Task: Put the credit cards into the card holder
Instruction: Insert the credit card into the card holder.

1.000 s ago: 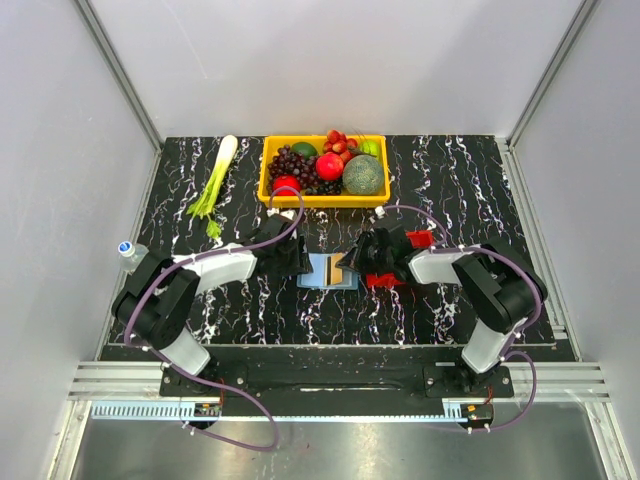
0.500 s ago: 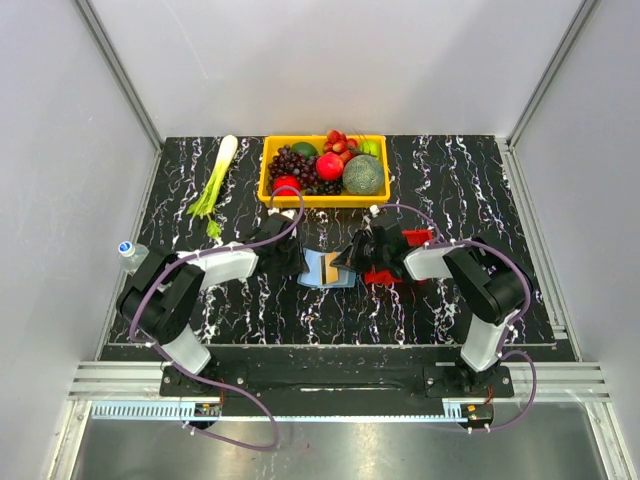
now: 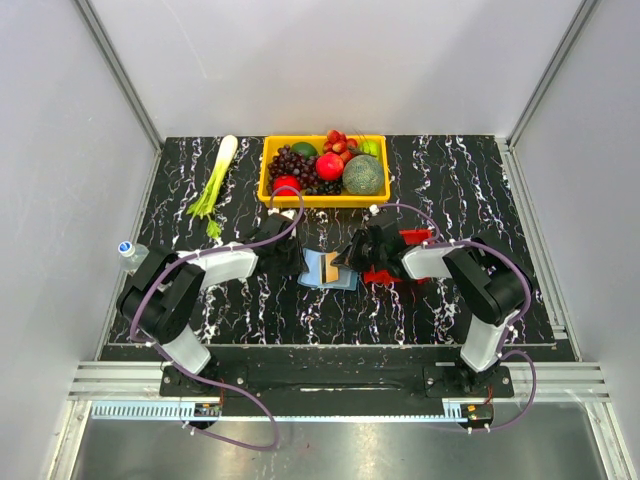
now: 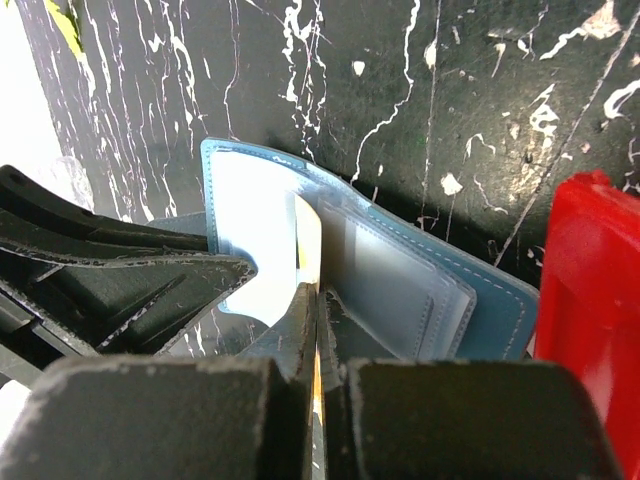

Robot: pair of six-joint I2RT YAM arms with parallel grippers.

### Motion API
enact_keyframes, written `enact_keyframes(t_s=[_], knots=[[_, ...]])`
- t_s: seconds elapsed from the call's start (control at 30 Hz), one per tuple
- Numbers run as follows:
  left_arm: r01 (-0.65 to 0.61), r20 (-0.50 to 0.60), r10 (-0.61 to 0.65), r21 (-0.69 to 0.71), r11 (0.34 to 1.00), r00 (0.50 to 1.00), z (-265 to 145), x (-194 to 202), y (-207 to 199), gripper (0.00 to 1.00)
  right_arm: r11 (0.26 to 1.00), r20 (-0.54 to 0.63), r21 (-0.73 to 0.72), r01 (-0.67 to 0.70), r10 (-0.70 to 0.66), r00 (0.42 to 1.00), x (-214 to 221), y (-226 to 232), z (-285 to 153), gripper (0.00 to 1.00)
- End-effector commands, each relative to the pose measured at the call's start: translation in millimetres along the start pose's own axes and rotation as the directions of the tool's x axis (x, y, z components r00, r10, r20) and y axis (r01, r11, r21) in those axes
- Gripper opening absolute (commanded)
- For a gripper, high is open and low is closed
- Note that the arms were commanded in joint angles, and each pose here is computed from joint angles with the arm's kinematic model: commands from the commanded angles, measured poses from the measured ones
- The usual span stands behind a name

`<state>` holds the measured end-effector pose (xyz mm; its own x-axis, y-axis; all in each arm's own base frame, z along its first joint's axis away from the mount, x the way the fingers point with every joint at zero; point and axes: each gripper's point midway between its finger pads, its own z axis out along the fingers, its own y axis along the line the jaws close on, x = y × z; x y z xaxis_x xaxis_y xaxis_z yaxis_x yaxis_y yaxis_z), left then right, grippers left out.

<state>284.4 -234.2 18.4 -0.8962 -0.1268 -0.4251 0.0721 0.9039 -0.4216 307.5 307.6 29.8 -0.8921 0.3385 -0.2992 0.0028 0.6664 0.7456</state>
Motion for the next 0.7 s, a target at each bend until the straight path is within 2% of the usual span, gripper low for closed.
enact_keyframes(t_s=[0.0,0.1,0.33,0.5,0.67], knots=[[-0.003,-0.083,0.006,0.044,0.999,0.997,3,26,-4,0.08,0.992,0.083,0.124,0.008,-0.018,0.996,-14,-20,0,0.0],[-0.002,-0.082,0.006,0.051,0.999,0.997,2,26,-4,0.08,0.993,0.093,0.117,0.006,-0.017,0.995,-15,-21,0,0.0],[0.02,-0.089,-0.013,0.086,0.996,0.996,2,26,-12,0.12,0.991,-0.056,0.118,0.058,-0.051,0.997,19,-12,11,0.01],[0.031,-0.075,-0.025,0.091,0.995,0.997,-1,23,-14,0.14,0.986,-0.098,0.16,0.05,-0.034,0.995,31,-9,13,0.01],[0.038,-0.068,-0.032,0.089,0.995,0.997,-3,23,-14,0.21,0.98,-0.126,0.195,0.043,-0.019,0.992,37,-10,15,0.03]])
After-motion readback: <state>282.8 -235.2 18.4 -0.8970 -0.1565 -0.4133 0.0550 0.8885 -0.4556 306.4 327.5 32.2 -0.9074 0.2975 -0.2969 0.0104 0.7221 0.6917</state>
